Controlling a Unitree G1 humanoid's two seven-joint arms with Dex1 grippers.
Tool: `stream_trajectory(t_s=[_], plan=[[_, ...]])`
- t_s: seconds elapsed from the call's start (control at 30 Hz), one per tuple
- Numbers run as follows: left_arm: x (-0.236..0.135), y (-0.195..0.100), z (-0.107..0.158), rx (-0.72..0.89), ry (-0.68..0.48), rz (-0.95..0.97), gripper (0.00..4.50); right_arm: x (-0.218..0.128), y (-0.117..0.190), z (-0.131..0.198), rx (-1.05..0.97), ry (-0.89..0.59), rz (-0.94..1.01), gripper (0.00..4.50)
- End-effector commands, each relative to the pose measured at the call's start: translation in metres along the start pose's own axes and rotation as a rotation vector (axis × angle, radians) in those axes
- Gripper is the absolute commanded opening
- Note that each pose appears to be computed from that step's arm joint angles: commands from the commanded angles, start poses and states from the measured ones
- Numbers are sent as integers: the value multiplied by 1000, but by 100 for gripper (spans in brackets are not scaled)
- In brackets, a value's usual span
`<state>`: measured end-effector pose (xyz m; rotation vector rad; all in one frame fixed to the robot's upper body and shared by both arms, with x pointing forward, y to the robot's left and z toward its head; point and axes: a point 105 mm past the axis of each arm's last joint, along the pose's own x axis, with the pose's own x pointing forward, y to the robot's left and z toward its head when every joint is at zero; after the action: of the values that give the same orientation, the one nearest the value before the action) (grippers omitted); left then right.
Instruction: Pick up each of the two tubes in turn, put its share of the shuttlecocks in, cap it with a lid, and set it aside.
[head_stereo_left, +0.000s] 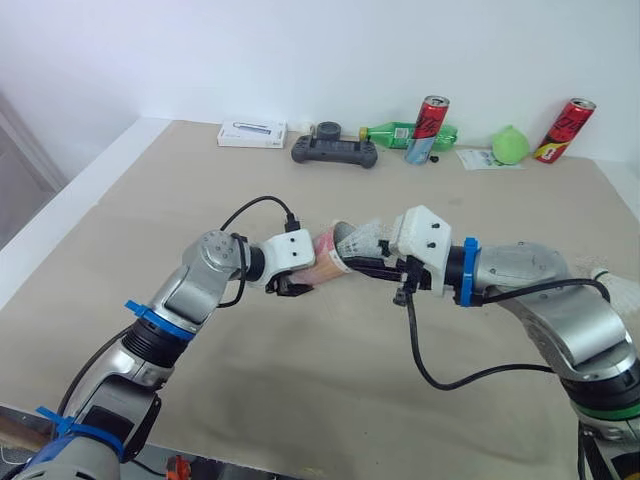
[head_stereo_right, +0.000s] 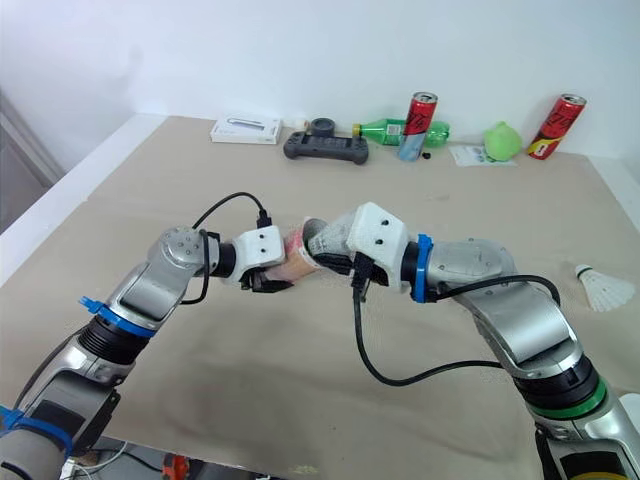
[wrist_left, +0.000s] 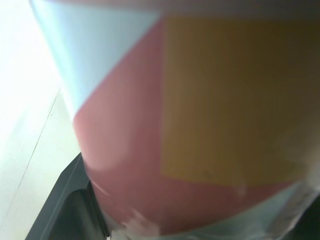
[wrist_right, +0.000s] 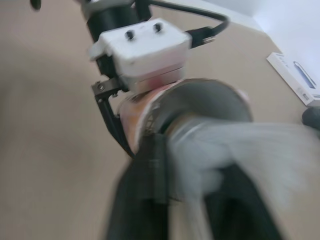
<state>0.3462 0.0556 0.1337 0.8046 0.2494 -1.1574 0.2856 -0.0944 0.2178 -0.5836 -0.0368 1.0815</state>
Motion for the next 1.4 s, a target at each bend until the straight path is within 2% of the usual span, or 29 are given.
stream_trajectory(t_s=[0.03, 0.07, 0.1, 0.17, 0.23, 0.3, 0.4, 0.5, 0.6, 0.8, 0.97, 1.2, 1.4], plan=[[9, -12, -8, -30, 23, -50, 298, -15, -6, 19, 28, -82, -50, 275], [9, -12, -8, -31, 22, -49, 298, -19, -8, 20, 57, -99, -73, 310], [9, -12, -8, -31, 21, -49, 298, -26, -12, 21, 98, -118, -108, 373], [9, -12, -7, -34, 19, -46, 298, -48, -26, 20, 194, -157, -220, 436], [8, -11, -8, -38, 19, -42, 298, -77, -44, 8, 262, -153, -376, 445], [8, -11, -10, -43, 21, -42, 298, -124, -73, -23, 286, -77, -668, 445], [9, -13, -12, -44, 24, -48, 298, -193, -95, -66, 285, 60, -1016, 445], [10, -12, -11, -40, 21, -51, 298, -252, -94, -106, 305, 199, -1278, 445], [10, -10, -11, -37, 23, -50, 298, -280, -80, -128, 347, 276, -1385, 445], [11, -12, -13, -35, 24, -57, 298, -289, -59, -154, 437, 357, -1456, 445], [12, -13, -12, -32, 23, -60, 298, -277, -55, -180, 533, 410, -1437, 445], [10, -11, -12, -27, 24, -54, 298, -258, -66, -217, 616, 410, -1412, 445], [8, -13, -14, -31, 30, -51, 298, -251, -84, -229, 615, 392, -1400, 445]])
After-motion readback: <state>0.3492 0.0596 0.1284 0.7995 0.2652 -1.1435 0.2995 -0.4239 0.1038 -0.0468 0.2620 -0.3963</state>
